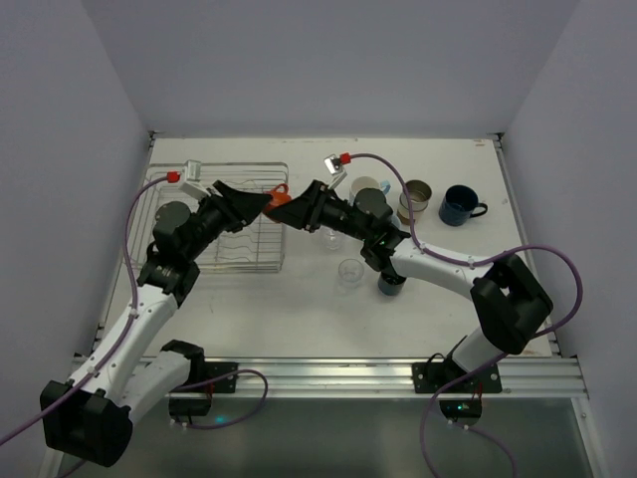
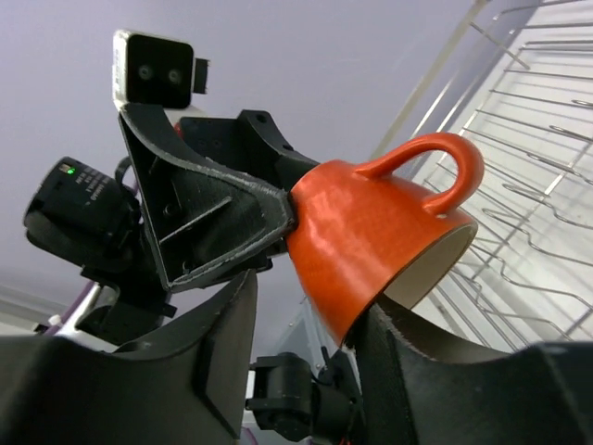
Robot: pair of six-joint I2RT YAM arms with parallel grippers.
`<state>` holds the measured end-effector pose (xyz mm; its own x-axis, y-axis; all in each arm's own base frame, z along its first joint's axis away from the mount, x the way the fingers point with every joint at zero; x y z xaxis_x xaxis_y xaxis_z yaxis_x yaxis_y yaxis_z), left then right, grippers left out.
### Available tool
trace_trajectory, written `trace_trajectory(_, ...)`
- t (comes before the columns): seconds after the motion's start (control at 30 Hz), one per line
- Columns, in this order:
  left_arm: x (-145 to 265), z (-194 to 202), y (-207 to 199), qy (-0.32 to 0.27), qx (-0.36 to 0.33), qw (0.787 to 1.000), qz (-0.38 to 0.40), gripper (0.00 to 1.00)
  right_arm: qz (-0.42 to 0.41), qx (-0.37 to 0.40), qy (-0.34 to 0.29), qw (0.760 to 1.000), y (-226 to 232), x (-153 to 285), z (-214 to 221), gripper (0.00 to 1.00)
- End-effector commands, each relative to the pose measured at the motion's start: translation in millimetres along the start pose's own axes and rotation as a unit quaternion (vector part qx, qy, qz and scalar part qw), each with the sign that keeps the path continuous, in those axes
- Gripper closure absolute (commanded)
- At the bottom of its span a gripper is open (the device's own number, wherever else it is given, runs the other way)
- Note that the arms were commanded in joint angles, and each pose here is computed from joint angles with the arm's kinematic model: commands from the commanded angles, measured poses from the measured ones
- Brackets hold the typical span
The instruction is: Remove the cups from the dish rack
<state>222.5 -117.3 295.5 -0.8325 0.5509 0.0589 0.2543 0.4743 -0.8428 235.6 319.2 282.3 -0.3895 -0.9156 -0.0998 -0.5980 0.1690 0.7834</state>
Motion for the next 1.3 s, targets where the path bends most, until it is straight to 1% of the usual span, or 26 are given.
trace_trajectory(0.0, 11.6, -3.2, -21.0, -0.001, 0.019, 0.997, 0.074, 1.00, -0.076, 0.026, -0.036, 0.996, 24.6, -5.3, -16.2, 0.55)
trace_trajectory(0.07, 16.3, -2.9, -24.5, -0.005, 0.025, 0.996, 0.085, 1.00, -0.091, 0.022, -0.043, 0.995, 27.8, -2.3, -15.5, 0.64)
trace_trajectory(0.1, 18.8, -2.7, -26.1, -0.007, 0.027, 0.996, 0.089, 1.00, -0.095, 0.023, -0.046, 0.994, 28.2, -1.4, -16.0, 0.72)
trace_trajectory(0.13, 19.7, -2.4, -26.5, -0.008, 0.029, 0.995, 0.092, 1.00, -0.100, 0.022, -0.048, 0.994, 31.2, 0.2, -16.5, 0.88)
trace_trajectory(0.17, 21.1, -1.9, -28.0, -0.004, 0.028, 0.995, 0.097, 0.95, -0.105, 0.025, -0.052, 0.993, 32.2, 2.4, -16.1, 0.95)
trace_trajectory(0.2, 21.6, -1.9, -29.2, -0.001, 0.026, 0.995, 0.100, 0.87, -0.108, 0.027, -0.053, 0.992, 33.9, 4.3, -16.3, 1.00)
trace_trajectory(0.23, 22.3, -3.0, -30.9, 0.000, 0.017, 0.995, 0.100, 0.73, -0.105, 0.026, -0.052, 0.993, 32.4, 6.9, -14.0, 1.00)
trace_trajectory(0.27, 23.3, -4.6, -32.2, -0.003, 0.008, 0.995, 0.097, 0.40, -0.105, 0.028, -0.051, 0.993, 36.4, 10.6, -15.1, 1.00)
trace_trajectory(0.3, 26.7, -9.1, -38.4, -0.013, -0.018, 0.995, 0.101, 0.24, -0.101, 0.031, -0.050, 0.993, 37.8, 13.3, -15.1, 1.00)
trace_trajectory(0.37, 30.9, -12.2, -39.4, -0.021, -0.040, 0.996, 0.079, 0.00, -0.079, 0.040, -0.039, 0.995, 38.7, 22.1, -12.6, 1.00)
trace_trajectory(0.5, 51.8, -22.2, -49.5, -0.035, -0.134, 0.990, 0.041, 0.00, -0.017, 0.074, -0.018, 0.997, 41.8, 44.6, -10.0, 1.00)
trace_trajectory(0.53, 56.2, -23.2, -50.5, -0.036, -0.152, 0.987, 0.035, 0.00, 0.009, 0.107, -0.027, 0.994, 40.6, 50.2, -13.2, 1.00)
trace_trajectory(0.57, 61.5, -23.6, -50.5, -0.035, -0.173, 0.984, 0.027, 0.00, 0.068, 0.108, 0.004, 0.992, 32.2, 60.2, -6.6, 1.00)
trace_trajectory(0.6, 71.6, -22.5, -48.5, -0.025, -0.218, 0.975, 0.015, 0.00, 0.095, 0.128, -0.002, 0.987, 41.0, 74.5, -12.4, 1.00)
trace_trajectory(0.63, 76.6, -20.4, -45.9, -0.016, -0.239, 0.971, 0.007, 0.00, 0.153, 0.171, -0.023, 0.973, 38.0, 83.1, -21.1, 1.00)
trace_trajectory(0.67, 82.0, -17.6, -41.7, -0.005, -0.258, 0.966, -0.002, 0.00, 0.232, 0.175, 0.016, 0.957, 25.8, 101.5, -13.8, 1.00)
trace_trajectory(0.73, 96.0, -7.3, -24.5, 0.019, -0.301, 0.953, -0.037, 0.00, 0.322, 0.198, 0.003, 0.926, 19.8, 135.8, -28.4, 1.00)
trace_trajectory(0.77, 99.5, -1.5, -18.3, 0.027, -0.305, 0.951, -0.046, 0.00, 0.374, 0.184, 0.030, 0.908, 9.6, 157.1, -24.6, 1.00)
trace_trajectory(0.8, 104.8, 8.9, -9.0, 0.039, -0.312, 0.948, -0.044, 0.00, 0.409, 0.174, 0.009, 0.896, 4.9, 180.2, -37.5, 1.00)
trace_trajectory(0.83, 106.3, 13.4, -5.4, 0.045, -0.309, 0.949, -0.042, 0.00, 0.433, 0.168, 0.010, 0.885, -1.9, 193.4, -36.9, 1.00)
trace_trajectory(0.9, 108.3, 25.4, 1.4, 0.060, -0.302, 0.951, -0.013, 0.00, 0.522, 0.158, -0.002, 0.838, -18.9, 222.4, -40.2, 1.00)
trace_trajectory(0.93, 108.4, 30.0, 2.6, 0.072, -0.302, 0.951, 0.005, 0.00, 0.550, 0.152, 0.005, 0.822, -25.1, 231.4, -39.0, 1.00)
trace_trajectory(1.0, 106.6, 40.7, 13.0, 0.083, -0.298, 0.951, 0.009, 0.00, 0.582, 0.137, 0.004, 0.802, -38.4, 243.2, -44.6, 1.00)
trace_trajectory(1.07, 103.5, 51.1, 22.9, 0.090, -0.292, 0.952, 0.019, 0.00, 0.607, 0.119, 0.024, 0.785, -56.3, 246.7, -44.3, 1.00)
trace_trajectory(1.13, 106.1, 53.3, 18.0, 0.101, -0.300, 0.948, 0.037, 0.00, 0.637, 0.103, 0.043, 0.763, -75.9, 250.8, -47.1, 1.00)
trace_trajectory(1.27, 112.0, 52.9, 14.5, 0.080, -0.305, 0.948, 0.049, 0.00, 0.655, 0.069, 0.088, 0.748, -104.3, 250.4, -45.1, 1.00)
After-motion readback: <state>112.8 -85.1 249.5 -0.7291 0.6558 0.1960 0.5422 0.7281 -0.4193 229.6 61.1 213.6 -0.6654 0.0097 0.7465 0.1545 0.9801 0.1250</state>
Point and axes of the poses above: each gripper's point midway between its finger pads, its own x axis back along the fingers, its own y axis along the line the jaws close on, z = x × y, the point moved 10 cm from there along x, back along the fingers, and after that the axes turned 5 degrees about x, right-handed, at the moved point
